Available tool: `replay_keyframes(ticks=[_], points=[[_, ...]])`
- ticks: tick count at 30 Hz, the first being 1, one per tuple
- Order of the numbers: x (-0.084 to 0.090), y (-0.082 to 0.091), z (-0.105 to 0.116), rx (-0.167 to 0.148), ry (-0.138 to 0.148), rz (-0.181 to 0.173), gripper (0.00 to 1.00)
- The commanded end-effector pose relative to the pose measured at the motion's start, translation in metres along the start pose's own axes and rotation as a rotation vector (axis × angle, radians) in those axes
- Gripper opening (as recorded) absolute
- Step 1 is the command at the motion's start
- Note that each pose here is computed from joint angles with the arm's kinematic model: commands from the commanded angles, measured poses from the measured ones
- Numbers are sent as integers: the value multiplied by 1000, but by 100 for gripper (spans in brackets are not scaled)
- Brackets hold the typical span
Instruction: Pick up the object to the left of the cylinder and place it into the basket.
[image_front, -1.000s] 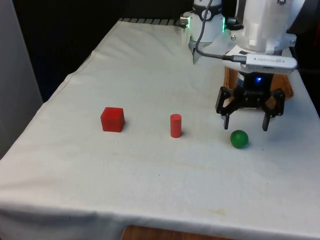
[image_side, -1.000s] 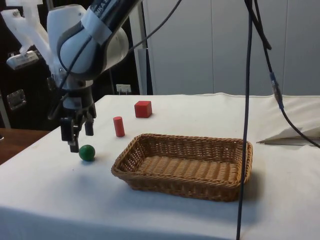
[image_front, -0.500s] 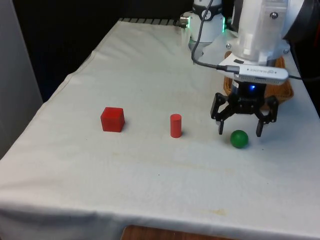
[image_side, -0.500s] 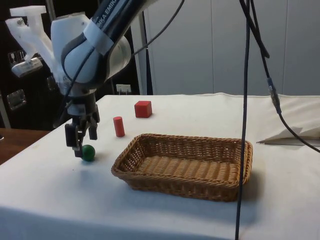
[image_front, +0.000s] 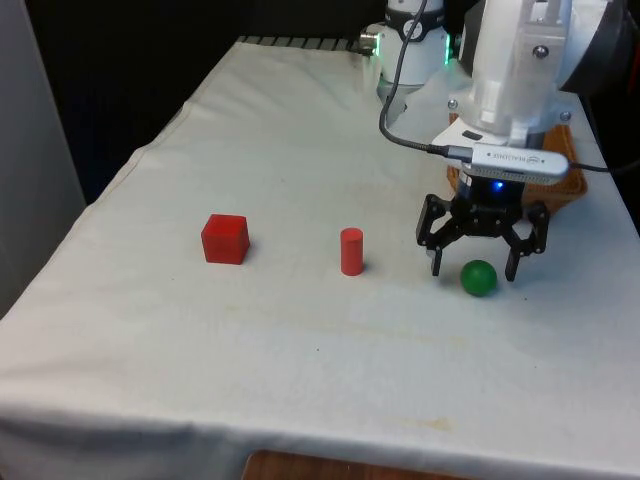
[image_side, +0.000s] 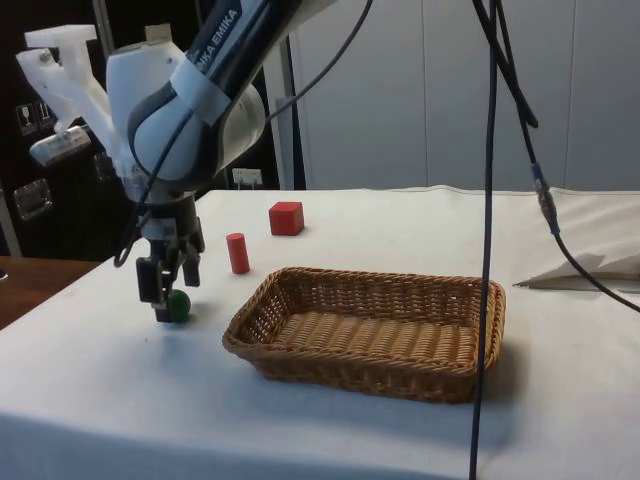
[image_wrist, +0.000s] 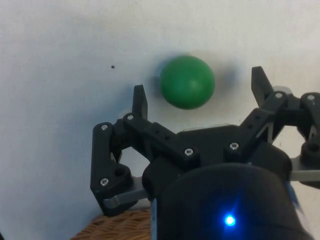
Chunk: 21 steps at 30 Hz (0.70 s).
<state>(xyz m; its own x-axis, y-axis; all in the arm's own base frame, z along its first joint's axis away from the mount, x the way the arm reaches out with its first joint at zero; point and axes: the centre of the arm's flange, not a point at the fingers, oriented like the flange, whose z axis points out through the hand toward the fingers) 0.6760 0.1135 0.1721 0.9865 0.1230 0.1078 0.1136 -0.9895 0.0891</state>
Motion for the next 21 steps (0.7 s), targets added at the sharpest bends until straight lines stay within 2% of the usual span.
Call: replay_keyframes(ticks=[1,14,16,19,20,21], points=[[1,-1,2,1,6,0,100],[0,0,1,0,0,-1,99],[0,0,1,0,0,-1,82],[0,0,1,0,-1,0,49],[0,0,0,0,0,0,27],[0,0,1,0,-1,0,27]])
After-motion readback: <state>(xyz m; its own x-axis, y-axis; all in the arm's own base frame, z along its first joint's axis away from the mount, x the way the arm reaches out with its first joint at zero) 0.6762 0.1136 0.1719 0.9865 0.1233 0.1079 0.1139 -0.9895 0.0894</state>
